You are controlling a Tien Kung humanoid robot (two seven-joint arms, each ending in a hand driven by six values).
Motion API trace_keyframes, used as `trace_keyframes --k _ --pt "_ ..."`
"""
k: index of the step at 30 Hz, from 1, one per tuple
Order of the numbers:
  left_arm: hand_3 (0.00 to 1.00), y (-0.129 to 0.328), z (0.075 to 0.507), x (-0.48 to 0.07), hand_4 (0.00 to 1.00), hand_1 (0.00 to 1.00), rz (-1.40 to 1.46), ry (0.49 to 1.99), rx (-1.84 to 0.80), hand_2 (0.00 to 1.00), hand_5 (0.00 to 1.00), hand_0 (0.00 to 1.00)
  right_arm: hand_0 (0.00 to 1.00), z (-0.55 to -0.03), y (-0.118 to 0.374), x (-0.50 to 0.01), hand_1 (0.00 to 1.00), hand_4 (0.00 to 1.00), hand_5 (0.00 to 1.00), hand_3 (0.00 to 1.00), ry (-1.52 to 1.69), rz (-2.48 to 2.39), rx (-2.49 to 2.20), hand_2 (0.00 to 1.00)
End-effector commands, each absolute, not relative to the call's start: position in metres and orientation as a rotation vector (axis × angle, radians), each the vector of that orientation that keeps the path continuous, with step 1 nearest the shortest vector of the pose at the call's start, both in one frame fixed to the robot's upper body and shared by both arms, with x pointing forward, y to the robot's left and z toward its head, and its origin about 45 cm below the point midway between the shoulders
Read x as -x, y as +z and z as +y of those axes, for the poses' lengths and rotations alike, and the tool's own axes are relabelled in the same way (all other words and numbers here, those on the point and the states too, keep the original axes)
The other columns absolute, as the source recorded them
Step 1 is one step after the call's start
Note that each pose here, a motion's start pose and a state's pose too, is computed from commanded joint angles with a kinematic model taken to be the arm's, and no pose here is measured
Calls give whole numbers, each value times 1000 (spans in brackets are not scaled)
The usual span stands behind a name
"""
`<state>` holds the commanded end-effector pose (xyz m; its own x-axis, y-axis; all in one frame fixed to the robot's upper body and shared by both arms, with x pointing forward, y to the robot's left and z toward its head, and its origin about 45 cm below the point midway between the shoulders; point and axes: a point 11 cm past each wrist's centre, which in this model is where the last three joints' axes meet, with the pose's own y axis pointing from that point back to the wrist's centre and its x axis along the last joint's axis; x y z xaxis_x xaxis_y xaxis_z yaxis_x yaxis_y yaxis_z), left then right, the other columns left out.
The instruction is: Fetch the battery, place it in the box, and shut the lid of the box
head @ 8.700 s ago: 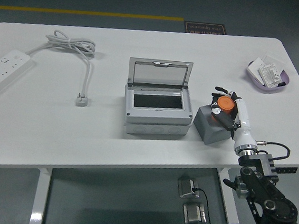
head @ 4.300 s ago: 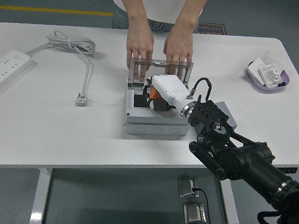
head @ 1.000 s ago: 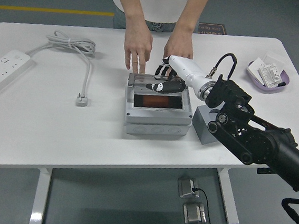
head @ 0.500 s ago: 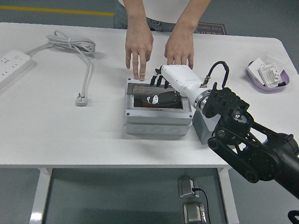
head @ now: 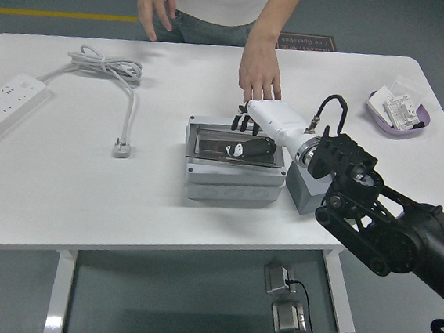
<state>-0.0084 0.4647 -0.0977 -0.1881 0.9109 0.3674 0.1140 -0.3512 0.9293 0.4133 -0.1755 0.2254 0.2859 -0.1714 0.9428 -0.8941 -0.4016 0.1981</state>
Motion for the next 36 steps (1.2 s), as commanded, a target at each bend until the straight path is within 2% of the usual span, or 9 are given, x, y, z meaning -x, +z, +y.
trace_keyframes --k 12,21,22,27,28,33,34,36 --pt "717 -101 457 32 632 687 1283 1568 -1459 654 338 692 438 -236 256 -386 407 918 575 526 1194 -1200 -1605 495" --pt "716 -102 453 44 631 687 1307 1544 -1464 654 338 692 440 -279 289 -350 405 925 599 526 1192 -1673 -1582 490" --pt "712 -102 453 44 631 687 1307 1542 -1463 654 336 692 451 -289 285 -348 406 918 581 639 1166 -1742 -1586 506" --pt "712 -103 452 42 631 687 1303 1539 -1453 654 336 692 451 -314 271 -346 406 918 581 639 1111 -1970 -1644 506" --pt "713 -103 451 41 631 687 1303 1538 -1450 654 335 692 497 -316 268 -346 447 785 460 760 1103 -2000 -1653 538" --pt "713 -106 444 43 631 687 1314 1525 -1438 654 335 692 497 -324 247 -344 447 785 460 760 1018 -2112 -1782 538" --pt "712 -106 442 43 633 685 1319 1523 -1435 655 335 691 474 -322 242 -343 436 736 450 644 992 -2116 -1840 519" --pt "712 -107 439 45 633 685 1326 1520 -1430 655 335 691 474 -317 239 -342 436 736 450 644 956 -2132 -1940 519"
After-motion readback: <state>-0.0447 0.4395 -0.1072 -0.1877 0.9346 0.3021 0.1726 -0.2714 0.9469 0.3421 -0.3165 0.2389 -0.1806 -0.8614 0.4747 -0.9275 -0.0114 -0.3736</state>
